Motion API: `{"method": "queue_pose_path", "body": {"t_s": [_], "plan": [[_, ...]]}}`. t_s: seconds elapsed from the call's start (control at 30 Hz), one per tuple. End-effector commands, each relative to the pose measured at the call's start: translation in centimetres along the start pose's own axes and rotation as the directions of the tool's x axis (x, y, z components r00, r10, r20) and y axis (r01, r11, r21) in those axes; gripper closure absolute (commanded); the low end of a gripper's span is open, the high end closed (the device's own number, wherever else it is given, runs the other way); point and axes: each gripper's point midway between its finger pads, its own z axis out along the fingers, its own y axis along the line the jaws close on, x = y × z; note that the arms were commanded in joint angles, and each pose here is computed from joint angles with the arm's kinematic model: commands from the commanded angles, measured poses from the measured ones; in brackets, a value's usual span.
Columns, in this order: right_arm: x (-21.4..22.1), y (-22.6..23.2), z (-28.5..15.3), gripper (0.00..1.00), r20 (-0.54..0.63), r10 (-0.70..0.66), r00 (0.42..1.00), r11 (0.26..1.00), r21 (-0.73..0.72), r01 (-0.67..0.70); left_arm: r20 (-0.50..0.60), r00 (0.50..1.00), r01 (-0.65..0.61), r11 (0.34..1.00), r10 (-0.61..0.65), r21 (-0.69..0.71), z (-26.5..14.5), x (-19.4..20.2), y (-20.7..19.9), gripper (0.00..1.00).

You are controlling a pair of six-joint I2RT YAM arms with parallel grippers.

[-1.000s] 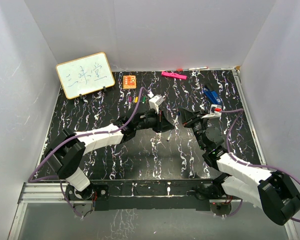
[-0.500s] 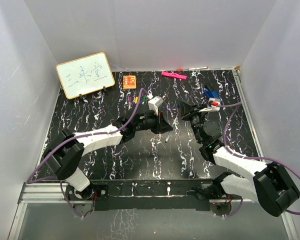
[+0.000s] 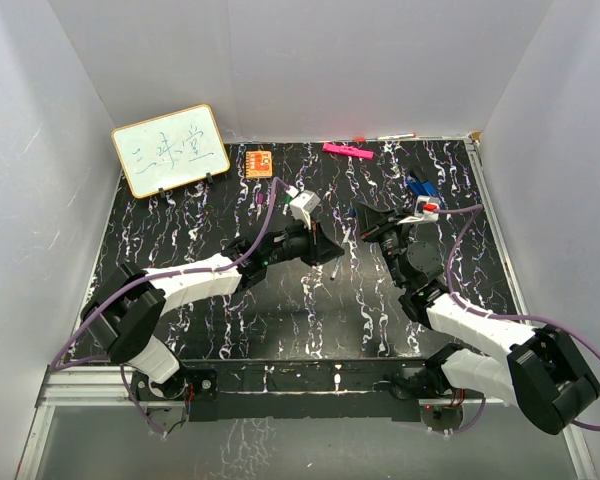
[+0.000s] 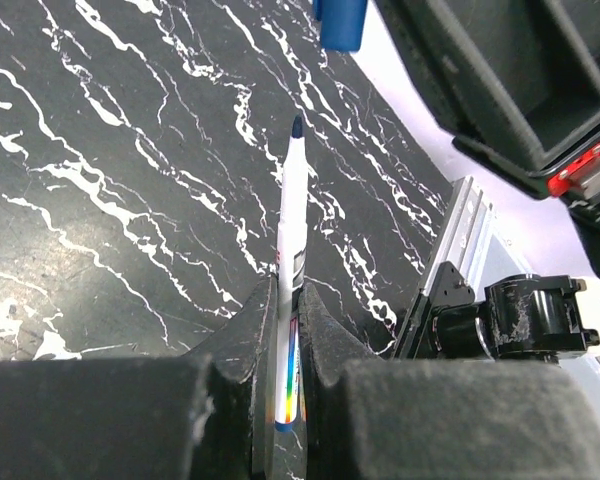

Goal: Insert the pens into the pen caps

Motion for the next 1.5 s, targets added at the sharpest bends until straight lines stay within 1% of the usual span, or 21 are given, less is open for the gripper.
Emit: {"method": "queue_pose_path", "body": {"t_s": [0.0, 0.1, 0.37, 0.6, 0.93, 1.23, 1.47], "plan": [[-0.5, 1.1, 0.0, 1.0, 0.008, 0.045, 0.999, 0.998, -0.047, -0.044, 0.106, 0.994, -0.043, 0.997, 0.036, 0.067, -0.5, -3.0, -2.3, 1.0], [-0.4, 1.2, 0.0, 1.0, 0.007, 0.051, 0.999, 0.997, -0.054, -0.051, 0.128, 0.991, -0.05, 0.996, 0.04, 0.078, -0.7, -3.2, -2.5, 1.0], [-0.7, 1.2, -0.1, 1.0, 0.021, 0.044, 0.999, 0.998, -0.054, -0.043, 0.142, 0.989, -0.052, 0.996, 0.042, 0.066, -1.3, -3.2, -2.4, 1.0], [-1.0, 0.9, -0.4, 1.0, 0.029, 0.04, 0.999, 0.998, -0.043, -0.039, 0.183, 0.982, -0.059, 0.996, 0.046, 0.069, -1.9, -3.7, -2.6, 1.0], [-0.9, 1.0, -0.4, 1.0, 0.037, 0.09, 0.995, 0.995, -0.048, -0.088, 0.149, 0.988, -0.038, 0.996, 0.025, 0.086, -1.1, -2.9, -2.5, 1.0], [-1.4, 1.6, 0.3, 1.0, 0.054, 0.088, 0.995, 0.994, -0.061, -0.085, 0.132, 0.991, -0.033, 0.997, 0.022, 0.076, -1.0, -2.2, -2.0, 1.0], [-0.9, 1.9, 0.2, 1.0, 0.032, 0.096, 0.995, 0.992, -0.081, -0.093, 0.135, 0.991, -0.035, 0.996, 0.024, 0.077, -1.0, -2.3, -2.0, 1.0]]}}
